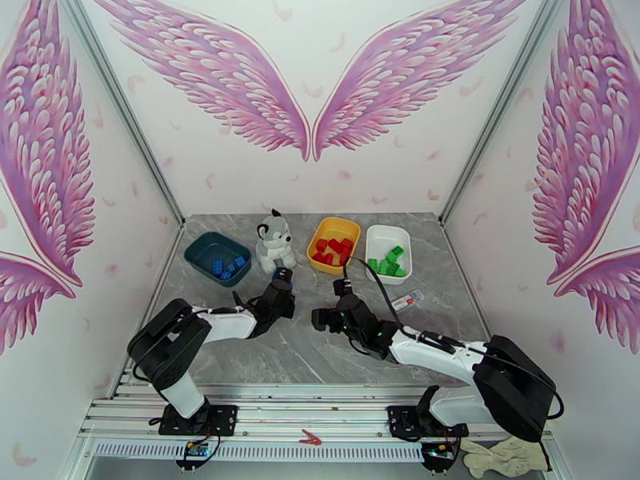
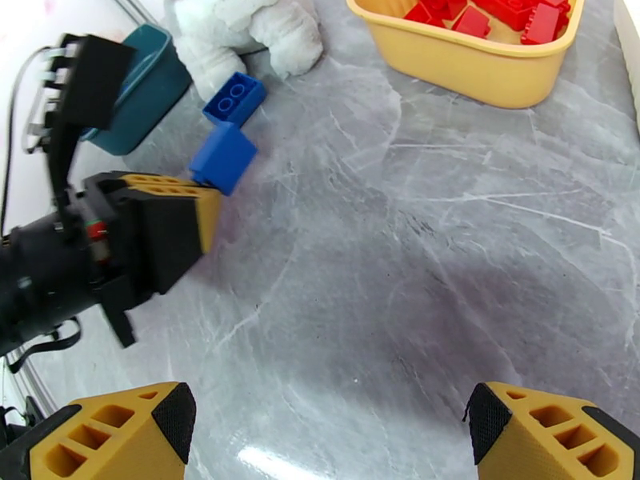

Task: Sort the legos into containers by color

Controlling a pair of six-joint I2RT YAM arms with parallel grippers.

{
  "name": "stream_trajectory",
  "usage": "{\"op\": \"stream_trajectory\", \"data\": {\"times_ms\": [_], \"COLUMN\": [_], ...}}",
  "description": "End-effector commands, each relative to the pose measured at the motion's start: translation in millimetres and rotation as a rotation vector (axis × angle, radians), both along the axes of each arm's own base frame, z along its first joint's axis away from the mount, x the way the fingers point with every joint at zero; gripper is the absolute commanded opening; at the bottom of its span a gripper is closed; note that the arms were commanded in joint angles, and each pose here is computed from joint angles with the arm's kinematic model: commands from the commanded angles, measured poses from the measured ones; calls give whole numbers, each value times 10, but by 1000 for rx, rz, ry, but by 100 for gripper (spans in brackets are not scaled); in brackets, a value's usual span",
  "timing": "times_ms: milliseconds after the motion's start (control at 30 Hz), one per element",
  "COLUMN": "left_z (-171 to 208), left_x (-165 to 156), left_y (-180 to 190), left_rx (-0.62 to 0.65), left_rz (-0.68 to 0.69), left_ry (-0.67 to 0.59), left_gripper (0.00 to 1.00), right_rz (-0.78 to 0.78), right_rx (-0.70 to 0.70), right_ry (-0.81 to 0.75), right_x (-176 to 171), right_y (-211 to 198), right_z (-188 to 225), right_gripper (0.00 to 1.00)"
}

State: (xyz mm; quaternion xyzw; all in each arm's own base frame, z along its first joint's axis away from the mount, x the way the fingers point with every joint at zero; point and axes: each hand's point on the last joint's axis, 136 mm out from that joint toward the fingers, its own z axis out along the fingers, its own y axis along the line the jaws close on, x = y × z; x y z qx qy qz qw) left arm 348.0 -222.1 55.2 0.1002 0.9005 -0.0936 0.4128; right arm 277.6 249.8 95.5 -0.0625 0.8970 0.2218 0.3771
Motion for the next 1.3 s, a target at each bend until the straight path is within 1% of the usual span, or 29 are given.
{"op": "stream_trajectory", "data": {"times_ms": [0,200,267,400,533,633,767,800,900,933,967,1033,1100,1267], "left_z": [244,577,678,873,998,1030,949,922,888,901,907,919,922,824], "left_x": [-91,-188,-198,-119,94,312,714,807,943,938,914,826,718,403], "left_y": [115,369,503,925,1436,1733,1941,1982,1969,1932,1891,1798,1694,1316], "left_rx": [-19,-31,-32,-50,-105,-111,-123,-124,-146,-148,-144,-118,-97,-101], "left_rz": [22,73,112,238,383,468,521,536,540,534,526,510,485,364], "left_ry": [-41,-90,-110,-141,-140,-127,-77,-62,-48,-57,-63,-80,-95,-121], "left_gripper": [12,13,14,15,17,17,19,24,56,64,67,71,71,72], "right_rz": [3,18,23,38,50,57,68,71,68,64,62,57,55,39], "right_rx": [10,29,33,48,62,68,70,70,56,49,42,34,30,18], "right_ry": [16,29,33,40,49,52,58,58,59,58,57,54,52,45], "right_x": [-10,-9,-12,-17,-15,-6,10,11,12,12,9,8,3,-34], "right_y": [8,68,84,134,187,223,270,278,260,242,230,206,188,96], "right_z": [-69,-84,-94,-93,-94,-97,-102,-100,-121,-131,-138,-146,-149,-164], "right_gripper": [96,95,95,95,94,94,94,94,93,93,93,94,94,94]}}
